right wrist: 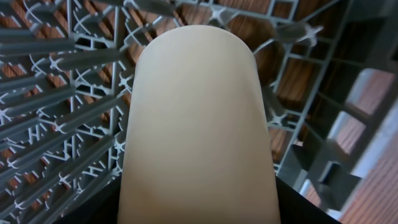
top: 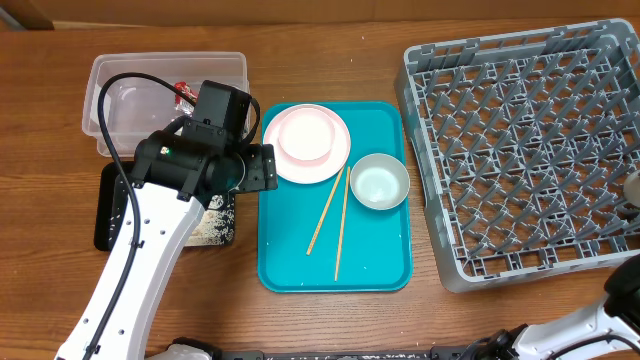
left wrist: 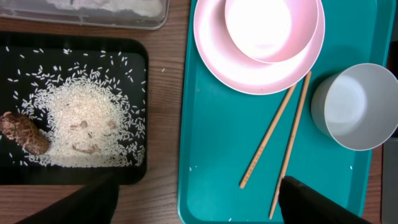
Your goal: Sort waste into correct bins and load items into the dishwasher
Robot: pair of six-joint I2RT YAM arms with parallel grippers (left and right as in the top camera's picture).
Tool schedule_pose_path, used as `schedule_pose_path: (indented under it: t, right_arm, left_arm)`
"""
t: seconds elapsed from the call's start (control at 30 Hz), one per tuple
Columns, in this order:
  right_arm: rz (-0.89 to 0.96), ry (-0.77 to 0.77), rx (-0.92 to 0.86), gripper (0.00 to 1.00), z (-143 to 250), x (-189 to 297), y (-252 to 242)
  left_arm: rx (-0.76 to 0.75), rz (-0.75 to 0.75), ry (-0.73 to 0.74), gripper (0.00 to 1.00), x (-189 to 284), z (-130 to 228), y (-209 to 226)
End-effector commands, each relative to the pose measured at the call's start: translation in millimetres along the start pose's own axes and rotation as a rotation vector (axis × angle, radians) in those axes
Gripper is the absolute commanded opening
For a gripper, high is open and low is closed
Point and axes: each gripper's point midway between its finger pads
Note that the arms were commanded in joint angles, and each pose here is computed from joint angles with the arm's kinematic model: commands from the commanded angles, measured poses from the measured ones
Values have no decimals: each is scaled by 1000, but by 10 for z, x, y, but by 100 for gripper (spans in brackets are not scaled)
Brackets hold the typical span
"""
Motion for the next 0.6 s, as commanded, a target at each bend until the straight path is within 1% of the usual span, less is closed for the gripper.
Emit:
schedule_pose_path:
  t: [0.0,0.03,0.07,0.1,0.17,0.23,0.37,0.57]
  right_arm:
    - [-35,7,5,51,5,30,106]
    - [-38,14,4,61,20,30,110]
    - [-38,25,3,75,43,30,105]
    - [-35,34,2,81,63,31,96]
    - [-26,45,0,90,92,35,73]
    - [-24,56,-2,93,119,43,64]
    - [-90,90,2,93,207,119,169]
    - [-280,133,154,91,482,467,556]
  left_arm:
    - [-21,-20,-14,93,37,-34,45]
    - [-21,-20,-14,95,35,-34,45]
    - [-20,-20,-14,97,35,-35,44]
    - [-20,-21,-14,100,35,-36,47]
    - [-15,-35,-16,100,36,-39,77]
    - [21,-72,-18,100,39,-41,170]
    - [94,-110,-14,100,44,-39,416]
    - [241,-175,12,100,67,54,919]
Point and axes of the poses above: each gripper's point midway between its finger pads, its own x axis back along the fingers, its own y axis along the line the jaws close on, z = x × y, and after that the axes turned 15 degrees about -x, right-handed
